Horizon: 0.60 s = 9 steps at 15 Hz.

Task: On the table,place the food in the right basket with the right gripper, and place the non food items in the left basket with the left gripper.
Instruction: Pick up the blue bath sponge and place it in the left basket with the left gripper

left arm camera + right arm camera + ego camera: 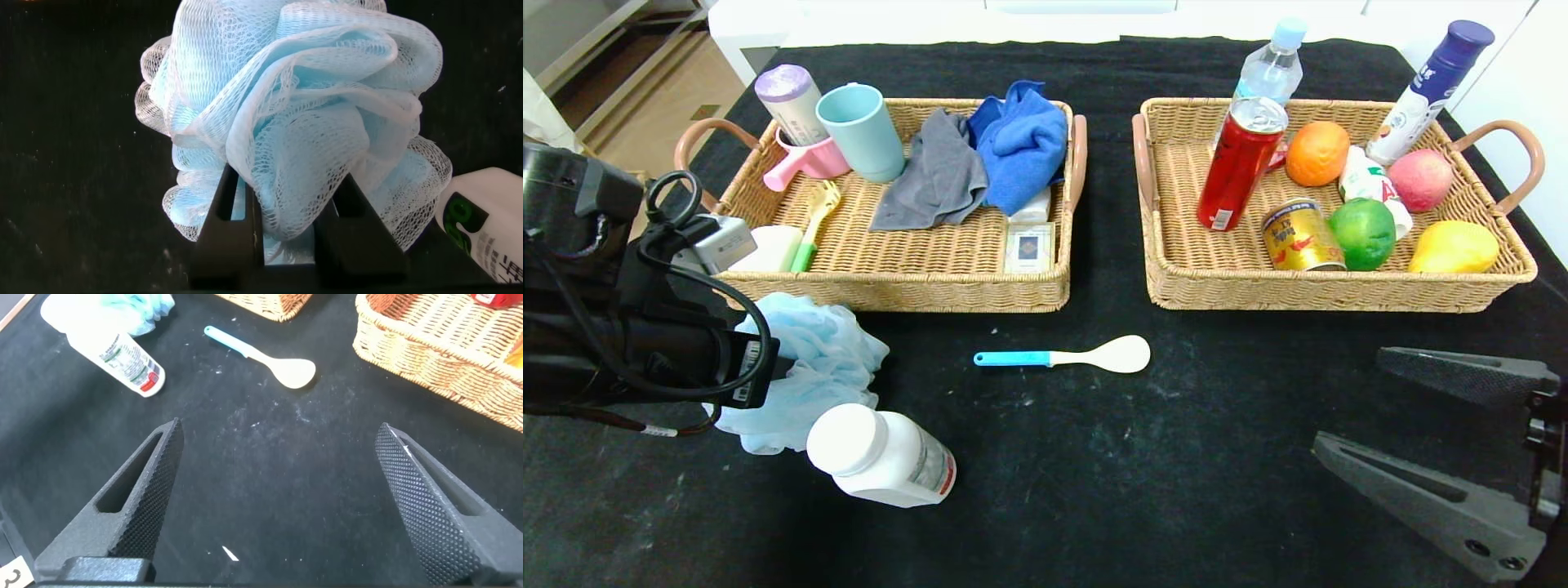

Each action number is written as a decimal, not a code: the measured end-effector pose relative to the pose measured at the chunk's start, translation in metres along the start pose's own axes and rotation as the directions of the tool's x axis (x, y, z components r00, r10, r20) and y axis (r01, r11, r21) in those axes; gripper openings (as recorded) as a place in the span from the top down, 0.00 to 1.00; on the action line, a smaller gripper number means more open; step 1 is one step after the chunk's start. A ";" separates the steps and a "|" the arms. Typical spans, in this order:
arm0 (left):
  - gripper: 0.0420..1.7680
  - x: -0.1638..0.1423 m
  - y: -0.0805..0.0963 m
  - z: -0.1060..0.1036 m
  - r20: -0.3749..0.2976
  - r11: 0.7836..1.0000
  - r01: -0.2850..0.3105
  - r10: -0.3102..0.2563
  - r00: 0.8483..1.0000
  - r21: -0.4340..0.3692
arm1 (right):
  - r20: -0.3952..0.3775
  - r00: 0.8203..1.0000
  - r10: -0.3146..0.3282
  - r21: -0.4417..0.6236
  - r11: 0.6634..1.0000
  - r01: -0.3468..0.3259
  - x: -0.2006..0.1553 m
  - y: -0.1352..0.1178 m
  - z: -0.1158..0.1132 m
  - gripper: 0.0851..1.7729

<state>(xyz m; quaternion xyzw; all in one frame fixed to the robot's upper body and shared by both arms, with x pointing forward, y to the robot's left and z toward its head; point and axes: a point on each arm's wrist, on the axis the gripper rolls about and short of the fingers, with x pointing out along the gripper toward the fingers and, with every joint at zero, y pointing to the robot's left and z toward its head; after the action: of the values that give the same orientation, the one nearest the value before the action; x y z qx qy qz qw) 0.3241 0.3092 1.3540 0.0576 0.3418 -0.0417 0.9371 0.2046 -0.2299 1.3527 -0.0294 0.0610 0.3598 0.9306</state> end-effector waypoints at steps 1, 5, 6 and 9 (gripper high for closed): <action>0.80 0.000 0.000 0.000 0.000 1.000 0.001 -0.001 1.000 0.000 | -0.002 1.000 0.001 -0.001 1.000 -0.001 0.000 0.000 0.000 0.04; 0.82 -0.007 -0.002 -0.001 0.016 1.000 0.008 -0.008 1.000 0.009 | -0.009 1.000 0.002 0.003 1.000 -0.002 0.002 0.000 -0.001 0.04; 0.83 -0.012 -0.003 -0.001 0.031 1.000 0.013 -0.013 0.999 0.014 | -0.011 1.000 0.002 0.003 1.000 -0.002 0.003 0.000 -0.001 0.04; 0.86 -0.035 -0.008 -0.001 0.095 0.999 0.037 -0.039 0.995 0.030 | -0.020 1.000 0.002 0.003 1.000 -0.002 0.005 0.000 -0.002 0.04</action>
<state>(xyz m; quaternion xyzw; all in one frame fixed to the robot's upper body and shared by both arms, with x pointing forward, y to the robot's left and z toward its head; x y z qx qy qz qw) 0.2960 0.3031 1.3757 0.0621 0.2972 -0.0669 0.9504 0.2077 -0.2266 1.3496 -0.0315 0.0706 0.3604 0.9296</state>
